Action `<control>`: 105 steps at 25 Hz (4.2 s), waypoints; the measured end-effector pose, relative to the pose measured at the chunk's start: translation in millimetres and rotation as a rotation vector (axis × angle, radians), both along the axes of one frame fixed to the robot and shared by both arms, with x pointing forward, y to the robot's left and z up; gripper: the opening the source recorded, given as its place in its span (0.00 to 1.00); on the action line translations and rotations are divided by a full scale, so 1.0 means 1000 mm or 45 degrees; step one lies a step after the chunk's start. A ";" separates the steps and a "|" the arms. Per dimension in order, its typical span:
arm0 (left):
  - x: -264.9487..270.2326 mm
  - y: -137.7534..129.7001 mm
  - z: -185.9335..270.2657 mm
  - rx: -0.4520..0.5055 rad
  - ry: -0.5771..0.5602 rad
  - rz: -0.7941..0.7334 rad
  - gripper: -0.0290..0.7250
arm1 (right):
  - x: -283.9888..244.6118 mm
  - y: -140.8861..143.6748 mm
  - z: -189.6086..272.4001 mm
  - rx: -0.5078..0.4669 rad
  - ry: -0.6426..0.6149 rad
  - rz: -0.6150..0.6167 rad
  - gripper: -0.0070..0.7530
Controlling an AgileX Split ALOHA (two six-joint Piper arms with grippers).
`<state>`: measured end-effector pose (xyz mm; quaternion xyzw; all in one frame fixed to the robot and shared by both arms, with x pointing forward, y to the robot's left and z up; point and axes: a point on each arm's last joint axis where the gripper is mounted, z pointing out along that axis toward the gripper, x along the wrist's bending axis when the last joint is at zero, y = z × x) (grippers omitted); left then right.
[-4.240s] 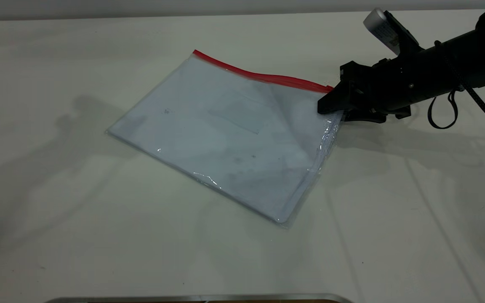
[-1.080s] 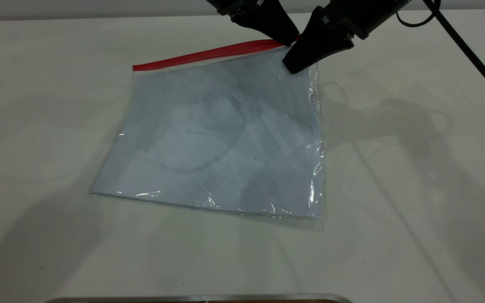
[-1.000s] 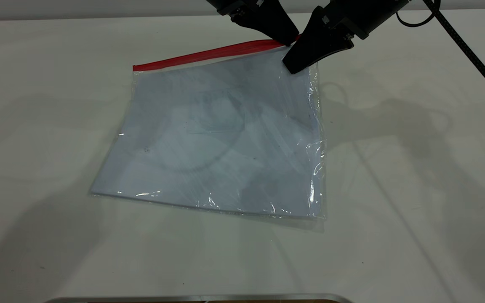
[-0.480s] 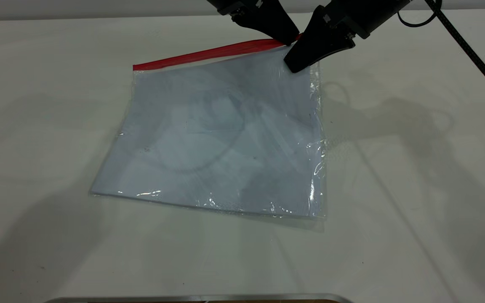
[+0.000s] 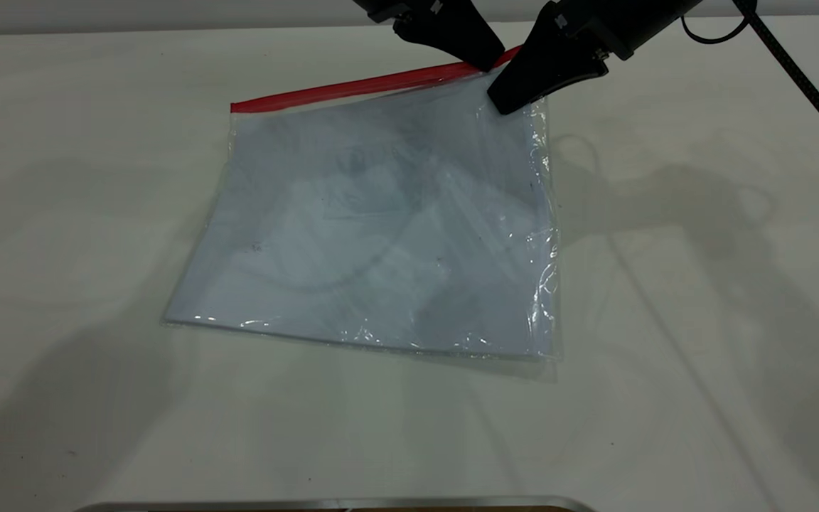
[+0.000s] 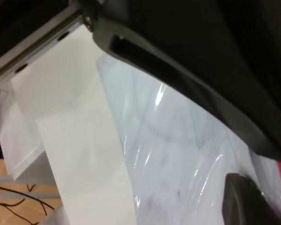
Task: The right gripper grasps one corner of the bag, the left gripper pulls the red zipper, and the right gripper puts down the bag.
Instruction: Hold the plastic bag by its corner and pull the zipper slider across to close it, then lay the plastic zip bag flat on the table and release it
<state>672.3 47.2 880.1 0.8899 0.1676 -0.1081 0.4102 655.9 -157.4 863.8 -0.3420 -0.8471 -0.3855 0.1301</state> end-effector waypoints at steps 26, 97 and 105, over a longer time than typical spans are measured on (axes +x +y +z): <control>0.009 0.009 0.001 0.034 -0.058 0.038 0.14 | 0.009 -0.019 0.006 0.129 0.026 -0.118 0.05; 0.047 0.143 0.069 0.184 -0.049 0.454 0.49 | 0.027 -0.084 0.000 -0.032 -0.068 -0.333 0.56; 0.009 0.141 0.165 0.084 -0.030 0.370 0.51 | 0.013 -0.113 -0.018 -0.595 0.270 -0.593 0.54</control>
